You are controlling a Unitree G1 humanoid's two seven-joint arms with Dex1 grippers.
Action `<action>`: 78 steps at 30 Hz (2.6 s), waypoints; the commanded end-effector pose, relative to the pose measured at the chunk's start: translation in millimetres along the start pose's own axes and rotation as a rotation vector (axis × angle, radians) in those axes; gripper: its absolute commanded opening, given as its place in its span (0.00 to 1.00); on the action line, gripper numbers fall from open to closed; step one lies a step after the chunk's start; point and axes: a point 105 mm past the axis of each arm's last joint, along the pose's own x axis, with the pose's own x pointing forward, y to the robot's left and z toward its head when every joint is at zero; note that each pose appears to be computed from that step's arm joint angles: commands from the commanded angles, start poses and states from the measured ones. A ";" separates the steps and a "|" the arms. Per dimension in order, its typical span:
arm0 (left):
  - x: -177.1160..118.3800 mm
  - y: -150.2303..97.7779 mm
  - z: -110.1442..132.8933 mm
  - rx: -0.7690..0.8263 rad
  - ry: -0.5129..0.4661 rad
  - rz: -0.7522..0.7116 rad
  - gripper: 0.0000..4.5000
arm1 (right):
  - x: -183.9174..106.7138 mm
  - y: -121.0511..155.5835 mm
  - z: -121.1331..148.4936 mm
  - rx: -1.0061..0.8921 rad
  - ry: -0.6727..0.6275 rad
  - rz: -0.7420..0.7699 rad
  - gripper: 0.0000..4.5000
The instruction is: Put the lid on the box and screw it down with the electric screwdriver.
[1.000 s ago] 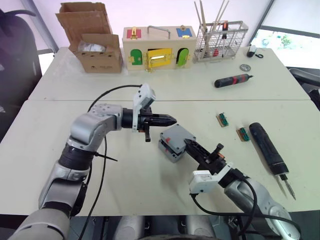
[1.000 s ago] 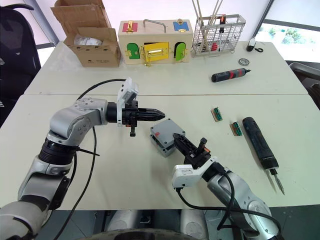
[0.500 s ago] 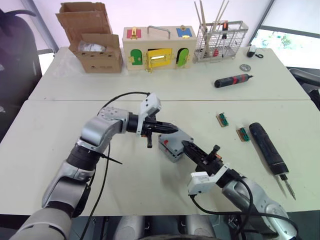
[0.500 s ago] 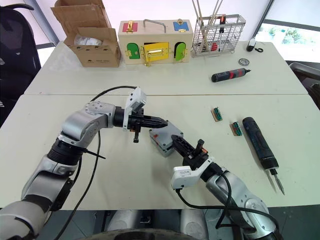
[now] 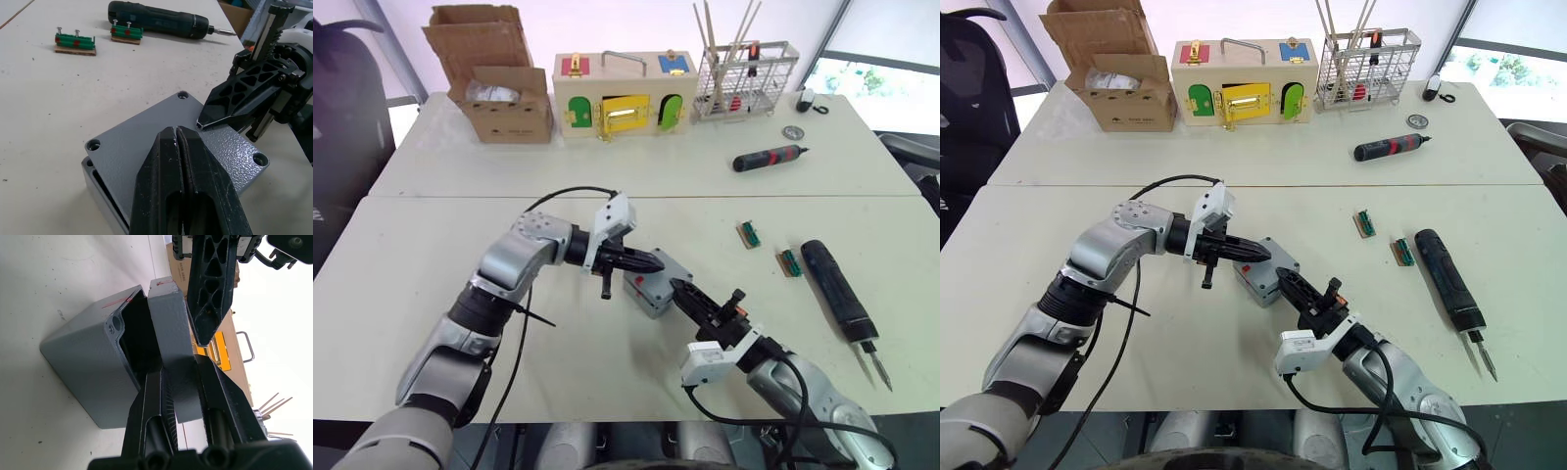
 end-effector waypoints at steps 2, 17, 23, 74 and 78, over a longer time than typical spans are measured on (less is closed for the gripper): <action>4.1 -2.7 -4.3 0.054 0.040 -0.020 0.00 | -3.2 6.8 3.6 0.005 -0.016 0.023 0.03; 7.6 -5.3 -31.6 0.036 0.128 -0.018 0.00 | -9.4 3.4 -8.8 -0.023 -0.001 0.022 1.00; 7.3 3.0 -33.2 0.037 0.125 0.030 0.00 | -9.2 -2.9 -11.1 -0.030 -0.008 0.018 1.00; 1.9 5.4 -42.3 0.022 0.140 0.076 0.00 | 2.0 -17.9 -4.3 -0.079 -0.165 0.089 0.03; 1.9 5.8 -34.0 0.008 0.100 0.078 0.00 | 3.5 -22.1 -3.6 -0.120 -0.176 0.048 0.03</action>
